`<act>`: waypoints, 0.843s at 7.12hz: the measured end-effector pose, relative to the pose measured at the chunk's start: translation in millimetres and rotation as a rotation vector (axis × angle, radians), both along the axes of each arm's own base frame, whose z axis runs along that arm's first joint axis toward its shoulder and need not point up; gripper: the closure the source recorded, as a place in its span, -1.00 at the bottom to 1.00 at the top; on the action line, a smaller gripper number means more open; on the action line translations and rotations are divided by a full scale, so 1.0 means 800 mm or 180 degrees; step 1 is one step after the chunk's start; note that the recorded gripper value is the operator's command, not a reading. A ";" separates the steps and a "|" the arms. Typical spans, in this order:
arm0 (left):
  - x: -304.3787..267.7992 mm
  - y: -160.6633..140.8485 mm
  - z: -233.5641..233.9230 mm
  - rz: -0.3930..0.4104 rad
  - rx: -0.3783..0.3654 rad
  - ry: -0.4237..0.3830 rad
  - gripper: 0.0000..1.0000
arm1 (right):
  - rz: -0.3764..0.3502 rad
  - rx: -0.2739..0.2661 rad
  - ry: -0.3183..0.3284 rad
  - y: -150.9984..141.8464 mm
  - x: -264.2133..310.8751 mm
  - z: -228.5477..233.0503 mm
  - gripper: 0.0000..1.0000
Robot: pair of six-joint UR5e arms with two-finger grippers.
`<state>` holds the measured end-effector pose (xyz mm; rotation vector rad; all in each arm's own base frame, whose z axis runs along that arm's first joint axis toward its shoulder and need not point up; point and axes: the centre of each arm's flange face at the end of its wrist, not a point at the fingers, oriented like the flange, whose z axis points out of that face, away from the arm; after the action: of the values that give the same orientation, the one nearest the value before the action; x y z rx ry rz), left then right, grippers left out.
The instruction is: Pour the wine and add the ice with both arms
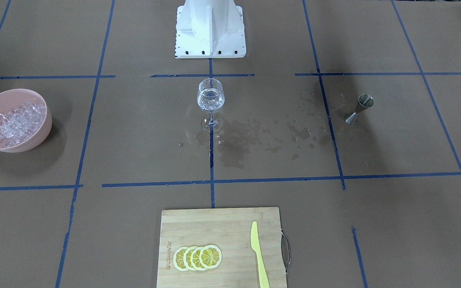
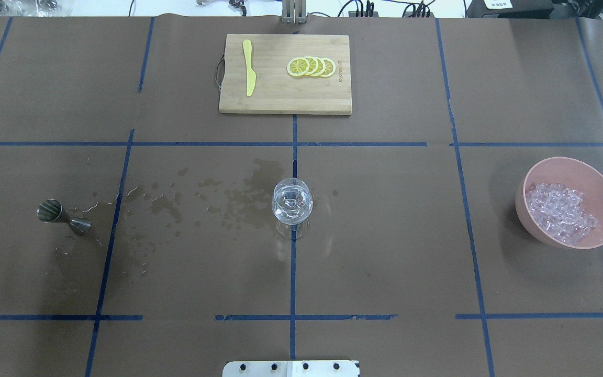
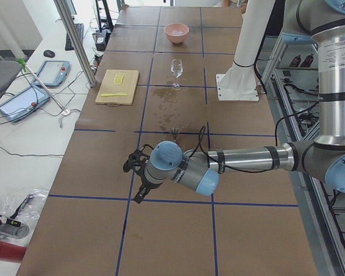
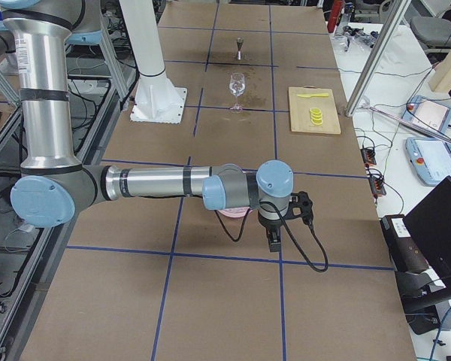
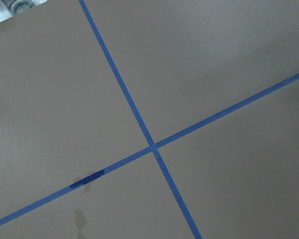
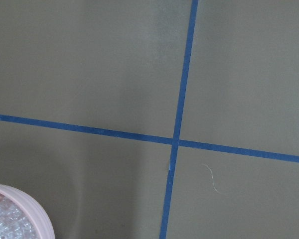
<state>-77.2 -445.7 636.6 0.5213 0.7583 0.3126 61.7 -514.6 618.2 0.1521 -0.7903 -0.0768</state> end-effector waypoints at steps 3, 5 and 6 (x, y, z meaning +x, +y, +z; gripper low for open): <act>0.007 -0.049 -0.039 0.0033 -0.0291 0.0000 -1.00 | -0.0004 0.0117 0.0009 -0.012 -0.003 0.023 -1.00; 0.004 -0.124 -0.073 -0.0003 -0.0850 -0.0137 -1.00 | -0.0005 0.0167 0.0004 -0.013 -0.003 0.024 -1.00; 0.001 -0.138 -0.075 -0.0034 -0.0923 -0.0238 -1.00 | -0.0004 0.0162 -0.0004 -0.019 -0.004 0.019 -1.00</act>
<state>-76.1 -555.7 576.8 0.2385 0.7135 0.2062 58.4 -529.7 633.7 0.1999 -0.7899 -0.0982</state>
